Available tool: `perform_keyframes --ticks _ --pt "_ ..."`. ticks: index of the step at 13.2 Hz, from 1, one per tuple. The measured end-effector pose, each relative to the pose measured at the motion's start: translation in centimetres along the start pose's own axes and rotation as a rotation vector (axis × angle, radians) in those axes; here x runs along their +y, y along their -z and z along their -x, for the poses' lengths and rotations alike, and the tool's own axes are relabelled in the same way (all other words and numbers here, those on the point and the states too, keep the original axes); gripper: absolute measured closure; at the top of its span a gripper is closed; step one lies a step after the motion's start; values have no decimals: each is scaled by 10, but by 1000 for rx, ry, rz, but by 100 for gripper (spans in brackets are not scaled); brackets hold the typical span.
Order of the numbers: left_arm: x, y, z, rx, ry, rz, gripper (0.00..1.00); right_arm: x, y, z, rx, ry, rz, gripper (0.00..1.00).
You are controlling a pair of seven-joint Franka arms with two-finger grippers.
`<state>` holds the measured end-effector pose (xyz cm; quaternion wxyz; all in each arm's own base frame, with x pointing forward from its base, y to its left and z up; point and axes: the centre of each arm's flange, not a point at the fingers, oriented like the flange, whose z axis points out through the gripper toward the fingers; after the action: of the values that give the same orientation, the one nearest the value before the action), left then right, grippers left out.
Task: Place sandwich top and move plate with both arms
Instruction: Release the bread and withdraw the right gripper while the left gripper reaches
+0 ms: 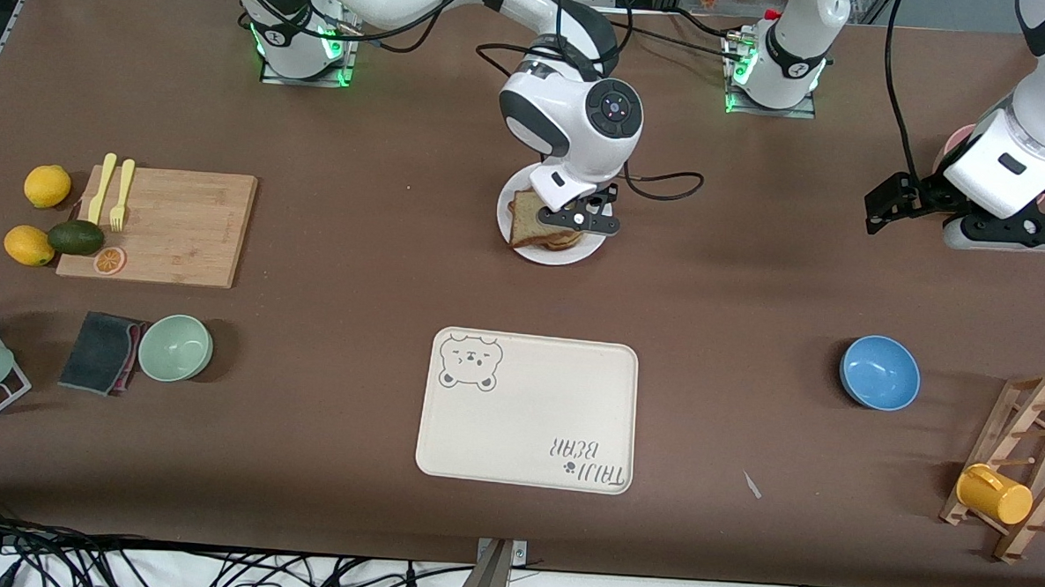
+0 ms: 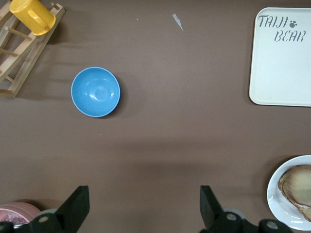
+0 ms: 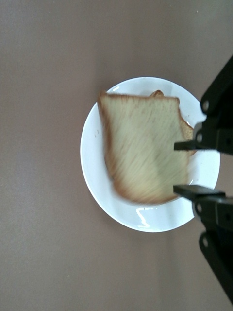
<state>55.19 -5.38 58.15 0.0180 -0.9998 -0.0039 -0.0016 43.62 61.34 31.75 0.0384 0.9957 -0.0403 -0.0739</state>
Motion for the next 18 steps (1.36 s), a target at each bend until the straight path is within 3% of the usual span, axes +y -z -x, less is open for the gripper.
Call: perform_keyframes --ticks 5,11,14,18 --pt "-2 0 0 0 3 0 0 17 31 -16 7 -27 -2 2" --pt "3 -5 0 -24 -4 11 0 148 178 -96 99 -196 -59 0" --pt "22 -24 -1 -97 -3 120 0 223 223 -123 112 -257 -42 0" --pt "39 -64 -11 -197 14 242 0 317 243 -161 96 -236 -31 0"
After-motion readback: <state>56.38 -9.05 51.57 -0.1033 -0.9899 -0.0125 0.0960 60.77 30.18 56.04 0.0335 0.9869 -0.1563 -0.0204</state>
